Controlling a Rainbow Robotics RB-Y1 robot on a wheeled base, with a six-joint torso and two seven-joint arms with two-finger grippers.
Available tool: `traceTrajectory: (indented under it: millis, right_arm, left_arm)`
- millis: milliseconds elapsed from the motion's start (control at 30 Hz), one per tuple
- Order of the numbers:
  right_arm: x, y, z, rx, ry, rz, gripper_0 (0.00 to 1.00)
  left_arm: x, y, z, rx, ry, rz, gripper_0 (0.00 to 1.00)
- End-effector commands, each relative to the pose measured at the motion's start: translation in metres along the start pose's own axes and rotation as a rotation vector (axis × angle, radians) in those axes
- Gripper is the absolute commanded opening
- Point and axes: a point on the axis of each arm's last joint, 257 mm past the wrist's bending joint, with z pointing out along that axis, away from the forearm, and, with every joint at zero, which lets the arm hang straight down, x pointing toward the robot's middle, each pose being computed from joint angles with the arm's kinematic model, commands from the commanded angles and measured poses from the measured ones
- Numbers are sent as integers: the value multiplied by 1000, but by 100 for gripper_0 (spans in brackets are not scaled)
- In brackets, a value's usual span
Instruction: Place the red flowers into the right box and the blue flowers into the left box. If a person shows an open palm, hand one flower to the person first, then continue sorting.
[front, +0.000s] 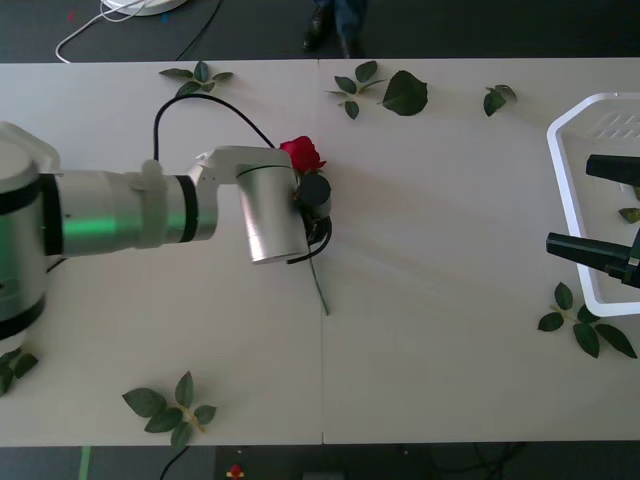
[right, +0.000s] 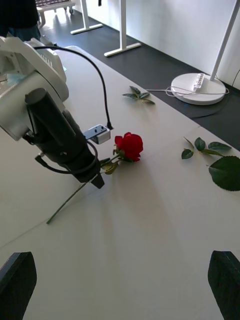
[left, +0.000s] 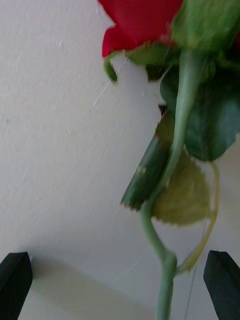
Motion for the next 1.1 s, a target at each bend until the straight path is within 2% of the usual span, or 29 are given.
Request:
traceTrajectory:
  millis: [33,67,100,133,167,200,667,867,1100]
  right_arm:
    - [3,6,-1,-16,6,1,100]
    - [3,6,-1,-16,6,1,100]
    - [3,7,-1,-17,5,1,100]
    - [2,7,-1,-17,3,3,100]
    - [2,7,-1,-18,4,2,100]
    - [2,7,-1,-18,4,2,100]
    - [2,7,-1,-20,1,5,100]
    - [2,7,-1,-20,1,5,100]
    - [2,8,-1,-21,2,5,100]
  left_arm:
    - [-4,-24,3,46,-23,53,100]
    - [-5,-24,3,47,-24,54,100]
    - [-5,-24,3,47,-24,56,89]
    - [-5,-24,3,47,-25,59,57]
    - [-5,-25,3,48,-25,63,36]
    - [-5,-24,3,48,-24,66,0]
    - [-22,-14,6,27,-61,76,0]
    - [-50,-12,-1,48,-103,52,0]
    - [-105,-28,-35,153,-151,17,0]
